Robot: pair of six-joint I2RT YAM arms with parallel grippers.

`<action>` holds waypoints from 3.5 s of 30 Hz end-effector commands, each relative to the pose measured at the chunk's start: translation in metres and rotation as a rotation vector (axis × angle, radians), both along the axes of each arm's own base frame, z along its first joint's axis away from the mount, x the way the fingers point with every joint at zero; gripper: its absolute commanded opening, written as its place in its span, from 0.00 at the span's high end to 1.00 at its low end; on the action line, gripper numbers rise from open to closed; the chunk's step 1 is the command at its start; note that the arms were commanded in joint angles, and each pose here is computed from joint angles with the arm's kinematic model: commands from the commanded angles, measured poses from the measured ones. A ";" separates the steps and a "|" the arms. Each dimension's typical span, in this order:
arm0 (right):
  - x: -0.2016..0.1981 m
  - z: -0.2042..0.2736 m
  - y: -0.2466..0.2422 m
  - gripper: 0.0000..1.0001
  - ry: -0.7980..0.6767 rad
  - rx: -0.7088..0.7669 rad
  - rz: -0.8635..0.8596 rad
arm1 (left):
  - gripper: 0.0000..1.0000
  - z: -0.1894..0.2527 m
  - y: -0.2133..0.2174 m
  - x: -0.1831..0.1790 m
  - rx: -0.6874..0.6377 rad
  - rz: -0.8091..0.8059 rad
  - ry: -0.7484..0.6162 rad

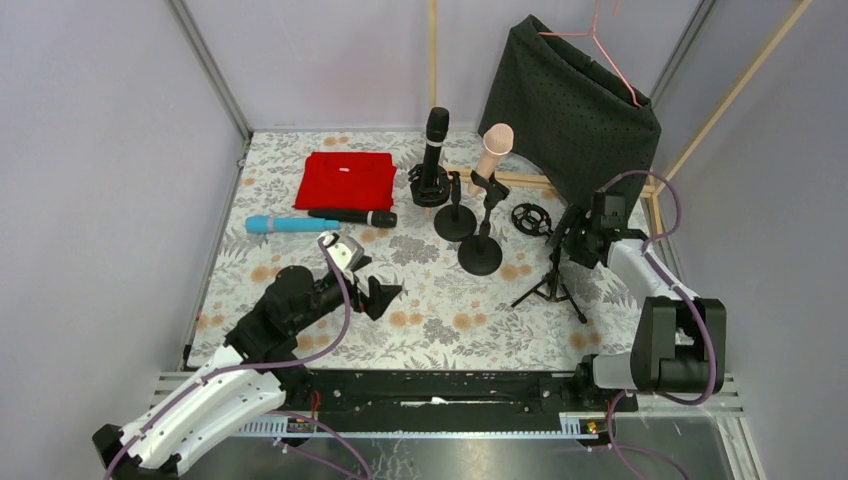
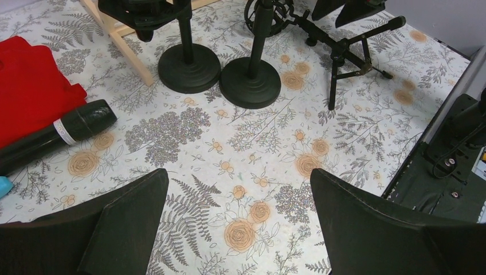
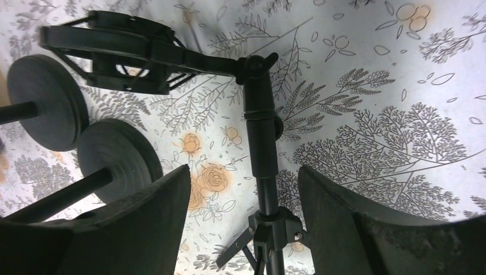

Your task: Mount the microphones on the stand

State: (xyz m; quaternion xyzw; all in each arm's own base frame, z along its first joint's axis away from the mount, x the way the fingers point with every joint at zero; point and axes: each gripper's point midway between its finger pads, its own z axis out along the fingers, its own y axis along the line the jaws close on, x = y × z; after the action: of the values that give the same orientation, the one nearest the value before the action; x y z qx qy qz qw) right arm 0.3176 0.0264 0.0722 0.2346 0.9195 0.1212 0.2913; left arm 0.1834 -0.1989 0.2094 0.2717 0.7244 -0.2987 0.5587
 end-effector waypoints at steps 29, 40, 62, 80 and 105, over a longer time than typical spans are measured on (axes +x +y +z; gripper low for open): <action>0.000 -0.056 0.009 0.80 0.066 0.079 -0.046 | 0.01 0.018 -0.011 -0.007 -0.039 -0.071 -0.021; -0.017 0.001 0.001 1.00 -0.108 0.048 -0.088 | 0.01 0.017 -0.011 -0.006 -0.037 -0.071 -0.018; -0.043 0.179 0.003 1.00 -0.766 -0.013 -0.006 | 0.01 0.020 -0.007 -0.003 -0.042 -0.041 -0.028; -0.089 0.204 0.061 1.00 -1.208 0.031 0.387 | 0.01 0.018 0.000 0.004 -0.031 0.017 -0.031; -0.077 0.111 0.146 1.00 -1.102 -0.108 0.517 | 0.01 0.016 0.002 0.007 -0.018 0.036 -0.025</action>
State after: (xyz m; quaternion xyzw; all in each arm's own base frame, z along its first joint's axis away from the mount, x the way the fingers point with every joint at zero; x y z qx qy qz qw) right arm 0.2277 0.1820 0.1402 -0.1425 0.7276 0.2803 0.6097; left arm 0.1863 -0.1982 0.2041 0.2690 0.7327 -0.2907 0.5535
